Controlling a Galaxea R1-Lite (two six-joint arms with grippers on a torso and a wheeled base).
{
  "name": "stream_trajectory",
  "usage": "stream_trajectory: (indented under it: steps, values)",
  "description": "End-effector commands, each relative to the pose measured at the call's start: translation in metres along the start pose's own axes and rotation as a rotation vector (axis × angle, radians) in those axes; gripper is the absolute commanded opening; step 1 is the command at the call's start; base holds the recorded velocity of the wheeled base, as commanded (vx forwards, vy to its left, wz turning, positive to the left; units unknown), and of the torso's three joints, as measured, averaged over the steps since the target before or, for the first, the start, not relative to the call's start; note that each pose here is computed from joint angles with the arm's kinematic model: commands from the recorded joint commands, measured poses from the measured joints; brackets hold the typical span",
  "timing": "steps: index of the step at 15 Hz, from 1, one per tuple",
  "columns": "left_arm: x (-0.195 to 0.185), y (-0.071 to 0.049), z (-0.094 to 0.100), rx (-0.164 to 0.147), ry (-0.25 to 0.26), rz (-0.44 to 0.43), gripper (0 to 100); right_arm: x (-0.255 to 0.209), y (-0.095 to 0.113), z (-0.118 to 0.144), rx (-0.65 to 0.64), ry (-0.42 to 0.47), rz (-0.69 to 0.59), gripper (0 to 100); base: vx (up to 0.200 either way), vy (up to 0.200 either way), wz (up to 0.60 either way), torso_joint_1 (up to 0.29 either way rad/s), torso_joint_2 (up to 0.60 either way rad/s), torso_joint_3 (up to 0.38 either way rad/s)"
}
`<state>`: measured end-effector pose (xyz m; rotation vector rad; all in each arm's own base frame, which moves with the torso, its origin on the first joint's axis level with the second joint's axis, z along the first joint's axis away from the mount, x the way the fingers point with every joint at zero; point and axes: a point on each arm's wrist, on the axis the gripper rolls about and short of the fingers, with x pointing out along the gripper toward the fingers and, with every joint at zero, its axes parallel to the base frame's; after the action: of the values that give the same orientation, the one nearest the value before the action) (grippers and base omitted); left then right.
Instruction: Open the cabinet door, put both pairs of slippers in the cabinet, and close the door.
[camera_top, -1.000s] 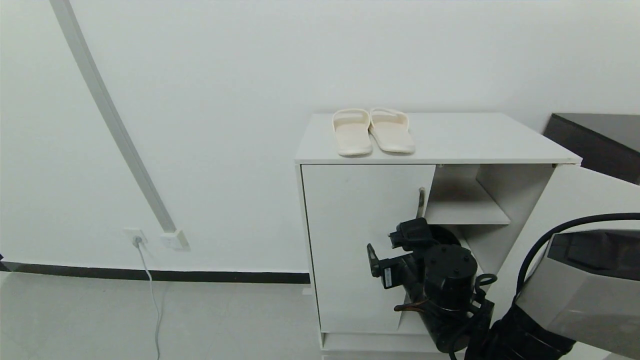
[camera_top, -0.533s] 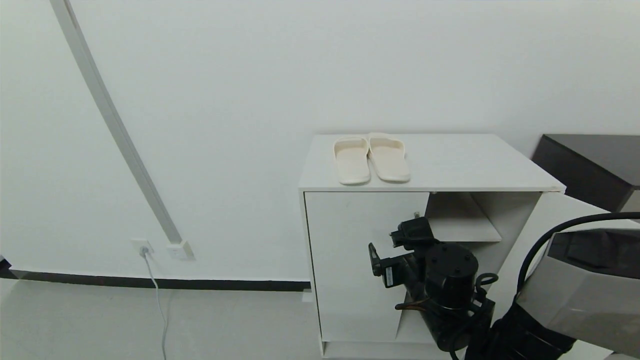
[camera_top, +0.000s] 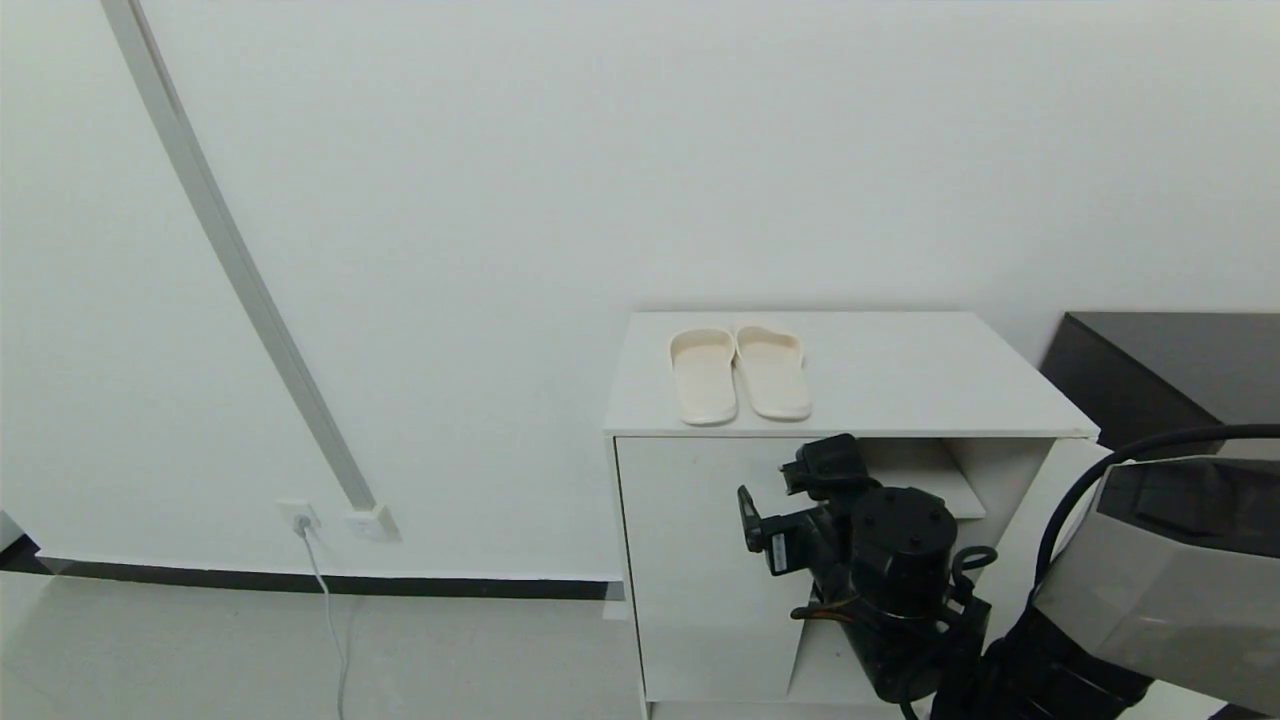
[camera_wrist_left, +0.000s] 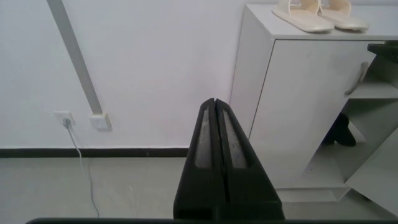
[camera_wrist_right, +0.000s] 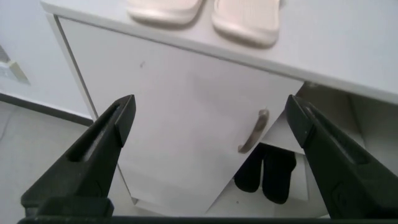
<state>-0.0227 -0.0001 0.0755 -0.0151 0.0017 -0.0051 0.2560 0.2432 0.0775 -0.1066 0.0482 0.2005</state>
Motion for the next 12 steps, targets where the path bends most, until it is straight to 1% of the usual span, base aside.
stream_trajectory:
  steps: [1, 5, 6, 7, 9, 10, 11, 12]
  values:
    - [0.000, 0.000, 0.000, 0.000, 0.000, 0.001, 0, -0.001, 0.000, 0.000, -0.002, 0.001, 0.001, 100, 0.000, 0.000, 0.00, 0.227, -0.48, -0.271]
    - [0.000, 0.000, 0.000, 0.000, 0.000, 0.001, 0, 0.002, -0.003, -0.003, -0.024, 0.006, -0.007, 100, 0.000, 0.000, 0.00, 0.187, -0.41, -0.223]
    - [0.000, 0.000, 0.000, 0.000, 0.000, 0.001, 0, 0.003, -0.003, -0.004, -0.029, -0.003, -0.009, 100, 0.000, 0.000, 0.00, 0.056, -0.11, -0.046]
    - [0.000, 0.000, 0.000, 0.001, 0.000, -0.001, 0, 0.005, -0.004, -0.002, -0.053, -0.033, -0.015, 100, 0.000, 0.000, 0.00, 0.000, 0.00, 0.000]
    - [0.000, 0.000, 0.000, 0.003, 0.000, 0.001, 0, 0.015, 0.002, 0.013, -0.051, -0.067, -0.016, 100, 0.000, 0.000, 0.00, 0.000, 0.00, 0.000]
    - [0.000, 0.000, 0.000, 0.004, 0.000, 0.001, 0, 0.021, 0.005, 0.022, -0.055, -0.060, -0.015, 100, 0.000, 0.000, 0.00, 0.000, 0.00, 0.000]
    - [0.000, 0.000, 0.000, 0.009, 0.000, 0.001, 0, 0.027, 0.008, 0.041, -0.051, -0.041, -0.013, 100, 0.000, 0.000, 0.00, 0.000, 0.00, 0.000]
    - [0.000, 0.000, 0.000, 0.009, 0.000, 0.001, 0, 0.032, 0.011, 0.061, -0.014, -0.012, -0.007, 100, 0.000, 0.000, 0.00, 0.000, 0.00, 0.000]
